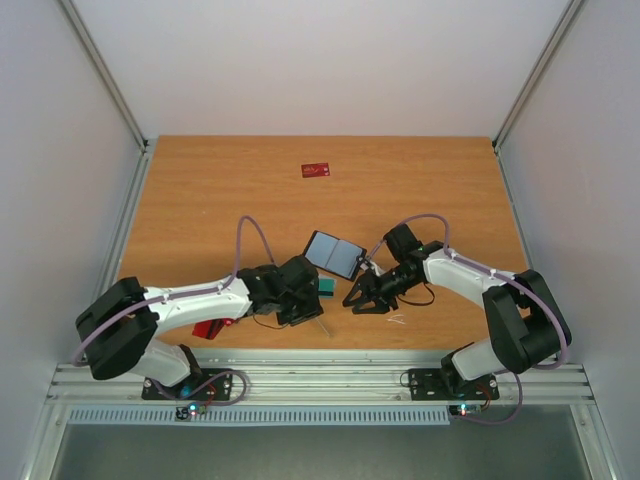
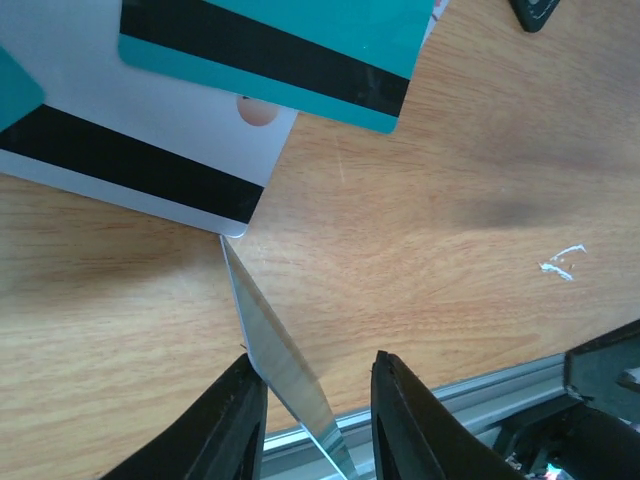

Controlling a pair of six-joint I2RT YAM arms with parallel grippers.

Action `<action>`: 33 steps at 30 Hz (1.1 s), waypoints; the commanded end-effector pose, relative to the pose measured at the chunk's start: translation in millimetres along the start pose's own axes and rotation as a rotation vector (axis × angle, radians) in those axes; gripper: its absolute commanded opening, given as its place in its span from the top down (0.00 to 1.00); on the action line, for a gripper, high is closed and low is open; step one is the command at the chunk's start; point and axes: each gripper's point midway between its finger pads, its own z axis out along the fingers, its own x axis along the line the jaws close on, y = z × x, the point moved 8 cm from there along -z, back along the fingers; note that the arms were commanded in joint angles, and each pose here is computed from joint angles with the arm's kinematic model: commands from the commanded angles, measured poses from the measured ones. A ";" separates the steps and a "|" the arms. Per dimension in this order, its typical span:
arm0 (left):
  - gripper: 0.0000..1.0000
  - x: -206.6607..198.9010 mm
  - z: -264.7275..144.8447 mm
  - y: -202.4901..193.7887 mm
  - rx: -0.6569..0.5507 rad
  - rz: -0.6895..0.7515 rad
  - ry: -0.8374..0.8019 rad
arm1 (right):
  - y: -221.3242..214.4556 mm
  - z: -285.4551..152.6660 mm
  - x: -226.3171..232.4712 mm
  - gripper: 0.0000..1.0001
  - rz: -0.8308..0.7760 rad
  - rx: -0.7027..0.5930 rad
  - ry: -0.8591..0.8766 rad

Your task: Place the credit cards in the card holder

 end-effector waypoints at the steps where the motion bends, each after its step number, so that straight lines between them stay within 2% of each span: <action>1: 0.69 -2.2 9.6 4.0 -0.028 0.056 -0.015 | 0.1 2.0 -1.1 0.60 0.006 0.012 0.027; 4: 0.70 -1.3 17.7 3.8 -0.004 0.061 0.016 | 2.3 4.3 -4.1 0.60 0.017 0.008 0.022; 11: 0.93 -8.4 11.8 6.8 -0.013 0.095 0.048 | 5.7 4.5 -3.2 0.60 0.029 -0.003 0.022; 14: 0.99 -17.7 -1.9 8.8 -0.035 0.123 0.027 | 5.8 1.3 1.9 0.60 0.010 -0.006 0.018; 19: 1.00 -59.8 -42.5 14.6 -0.058 0.295 -0.177 | 5.2 -13.0 29.7 0.56 -0.077 -0.023 0.067; 22: 1.00 -73.1 -66.8 25.4 -0.031 0.375 -0.282 | -1.5 -27.2 58.8 0.46 -0.178 -0.017 0.167; 25: 1.00 -80.1 -92.2 43.0 -0.036 0.385 -0.396 | -15.1 -43.6 84.5 0.38 -0.284 -0.019 0.247; 29: 1.00 -94.7 -121.9 53.9 -0.022 0.434 -0.518 | -26.5 -57.7 105.6 0.38 -0.355 -0.028 0.329; 33: 1.00 -109.5 -139.2 58.7 0.003 0.466 -0.627 | -27.8 -66.5 122.7 0.46 -0.400 -0.047 0.407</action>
